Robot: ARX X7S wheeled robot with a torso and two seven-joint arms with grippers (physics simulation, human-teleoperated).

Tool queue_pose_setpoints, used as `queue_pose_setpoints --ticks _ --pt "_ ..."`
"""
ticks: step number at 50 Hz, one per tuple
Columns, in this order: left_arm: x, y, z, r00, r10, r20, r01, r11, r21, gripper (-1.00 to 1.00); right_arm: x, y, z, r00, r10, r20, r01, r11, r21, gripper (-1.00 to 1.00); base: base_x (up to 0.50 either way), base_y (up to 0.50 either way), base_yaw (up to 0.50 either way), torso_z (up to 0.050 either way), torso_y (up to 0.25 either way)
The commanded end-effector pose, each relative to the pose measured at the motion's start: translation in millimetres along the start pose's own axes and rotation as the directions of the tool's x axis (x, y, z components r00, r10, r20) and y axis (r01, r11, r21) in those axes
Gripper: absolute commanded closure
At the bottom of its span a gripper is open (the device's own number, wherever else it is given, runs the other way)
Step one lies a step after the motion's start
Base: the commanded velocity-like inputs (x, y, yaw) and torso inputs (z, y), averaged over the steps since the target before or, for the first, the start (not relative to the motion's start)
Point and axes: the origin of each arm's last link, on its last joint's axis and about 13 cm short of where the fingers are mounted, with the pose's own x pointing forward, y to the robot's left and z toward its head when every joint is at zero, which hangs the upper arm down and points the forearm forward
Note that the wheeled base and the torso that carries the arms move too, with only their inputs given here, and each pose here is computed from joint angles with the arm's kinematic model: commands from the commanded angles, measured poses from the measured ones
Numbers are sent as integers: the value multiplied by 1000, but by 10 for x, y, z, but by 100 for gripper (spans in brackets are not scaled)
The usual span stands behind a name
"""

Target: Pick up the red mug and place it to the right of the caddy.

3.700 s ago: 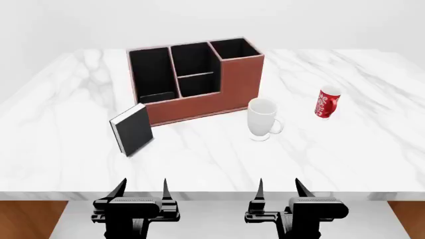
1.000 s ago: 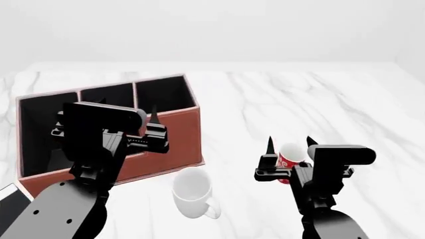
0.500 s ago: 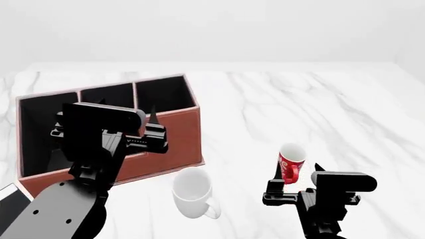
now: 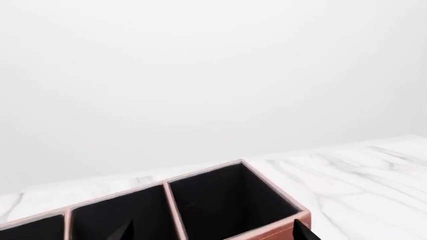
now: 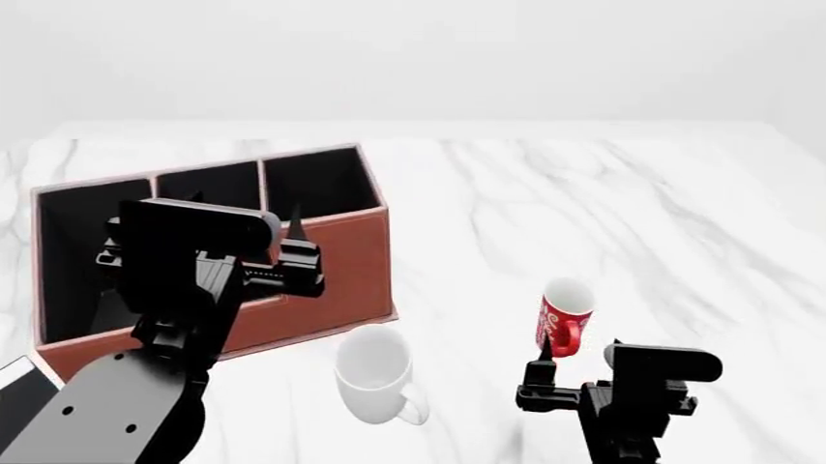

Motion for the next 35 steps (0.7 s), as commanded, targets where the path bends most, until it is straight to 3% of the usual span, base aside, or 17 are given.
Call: queue_pose_setpoints --ticks 1,35 --pt "4 11 -2 1000 4 -1 -4 1000 -1 -100 58 -15 -51 999 -13 -32 13 1000 3 -100 0 0 0 0 0" --pt "14 23 -40 1000 2 -12 -2 1000 2 -100 354 -57 -159 989 -54 -138 52 999 -13 -100 0 0 0 0 0"
